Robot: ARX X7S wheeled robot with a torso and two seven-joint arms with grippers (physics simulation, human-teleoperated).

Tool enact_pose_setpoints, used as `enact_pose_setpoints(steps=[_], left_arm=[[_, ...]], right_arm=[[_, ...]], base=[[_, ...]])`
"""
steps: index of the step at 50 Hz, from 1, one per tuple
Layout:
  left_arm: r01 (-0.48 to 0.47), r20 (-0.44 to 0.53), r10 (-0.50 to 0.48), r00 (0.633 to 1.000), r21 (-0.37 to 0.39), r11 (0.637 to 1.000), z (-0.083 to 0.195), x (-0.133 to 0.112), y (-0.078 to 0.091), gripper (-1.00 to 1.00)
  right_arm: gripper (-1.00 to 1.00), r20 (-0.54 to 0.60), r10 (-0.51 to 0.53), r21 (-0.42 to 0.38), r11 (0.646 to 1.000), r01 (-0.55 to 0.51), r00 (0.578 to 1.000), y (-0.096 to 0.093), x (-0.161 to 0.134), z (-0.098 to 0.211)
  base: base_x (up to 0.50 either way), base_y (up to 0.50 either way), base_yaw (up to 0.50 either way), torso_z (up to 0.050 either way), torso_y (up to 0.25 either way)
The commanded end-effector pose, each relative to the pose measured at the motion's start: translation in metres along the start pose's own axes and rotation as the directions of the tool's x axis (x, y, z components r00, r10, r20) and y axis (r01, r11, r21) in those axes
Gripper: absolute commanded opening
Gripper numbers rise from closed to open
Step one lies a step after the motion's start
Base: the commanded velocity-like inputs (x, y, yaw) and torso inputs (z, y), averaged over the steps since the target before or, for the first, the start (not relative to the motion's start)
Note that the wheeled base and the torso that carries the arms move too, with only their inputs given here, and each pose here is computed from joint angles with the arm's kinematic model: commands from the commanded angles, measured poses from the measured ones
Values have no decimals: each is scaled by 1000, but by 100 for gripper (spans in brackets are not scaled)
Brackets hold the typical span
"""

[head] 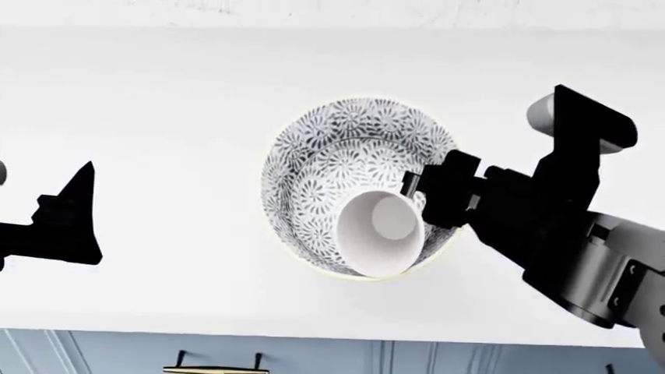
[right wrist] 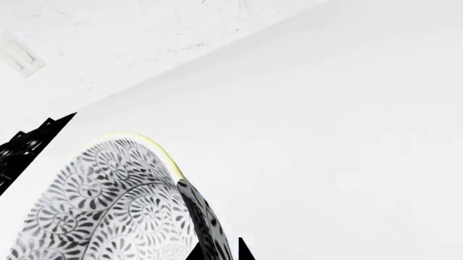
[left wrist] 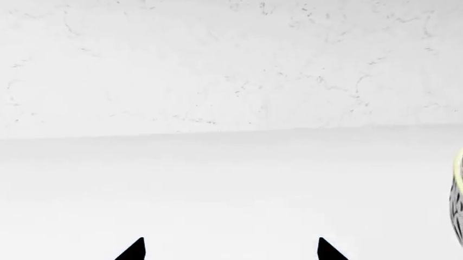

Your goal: Place the cup inside the bowl on the dining table and move the bowl to any counter.

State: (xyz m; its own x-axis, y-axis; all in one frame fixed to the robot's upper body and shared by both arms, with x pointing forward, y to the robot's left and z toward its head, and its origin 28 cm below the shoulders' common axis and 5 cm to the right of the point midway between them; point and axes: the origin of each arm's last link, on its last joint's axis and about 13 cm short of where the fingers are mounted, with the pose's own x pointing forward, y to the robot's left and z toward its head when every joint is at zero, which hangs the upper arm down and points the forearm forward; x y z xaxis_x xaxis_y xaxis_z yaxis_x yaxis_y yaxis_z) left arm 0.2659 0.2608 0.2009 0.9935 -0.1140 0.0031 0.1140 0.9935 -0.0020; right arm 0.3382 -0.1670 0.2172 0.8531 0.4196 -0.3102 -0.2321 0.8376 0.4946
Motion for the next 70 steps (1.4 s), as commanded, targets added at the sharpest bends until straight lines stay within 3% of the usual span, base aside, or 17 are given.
enact_pose_setpoints(steps=[1,30,43,51,70], left_arm=[[0,-4,0,1000,-2,1000,-2,0,-1,100],[-1,-13,1,1000,-7,1000,-7,-1,0,100],[4,-32,-4,999,-4,1000,-12,-2,-2,100],[-6,-35,5,999,-10,1000,-16,-4,1,100],[-3,-34,2,999,-10,1000,-16,-3,0,100]], right_arm=[[-100,16,3,7,1000,-3,1000,1,0,2],[-100,1,-6,12,1000,6,1000,-1,5,-3],[-100,-18,-48,85,995,50,999,-11,20,-21],[-100,-80,-72,43,996,76,994,-14,27,-27],[-100,-79,-69,48,996,73,994,-14,28,-30]], base=[[199,1,0,0,0],[192,1,0,0,1],[11,0,0,0,1],[0,0,0,1,0],[0,0,0,0,1]])
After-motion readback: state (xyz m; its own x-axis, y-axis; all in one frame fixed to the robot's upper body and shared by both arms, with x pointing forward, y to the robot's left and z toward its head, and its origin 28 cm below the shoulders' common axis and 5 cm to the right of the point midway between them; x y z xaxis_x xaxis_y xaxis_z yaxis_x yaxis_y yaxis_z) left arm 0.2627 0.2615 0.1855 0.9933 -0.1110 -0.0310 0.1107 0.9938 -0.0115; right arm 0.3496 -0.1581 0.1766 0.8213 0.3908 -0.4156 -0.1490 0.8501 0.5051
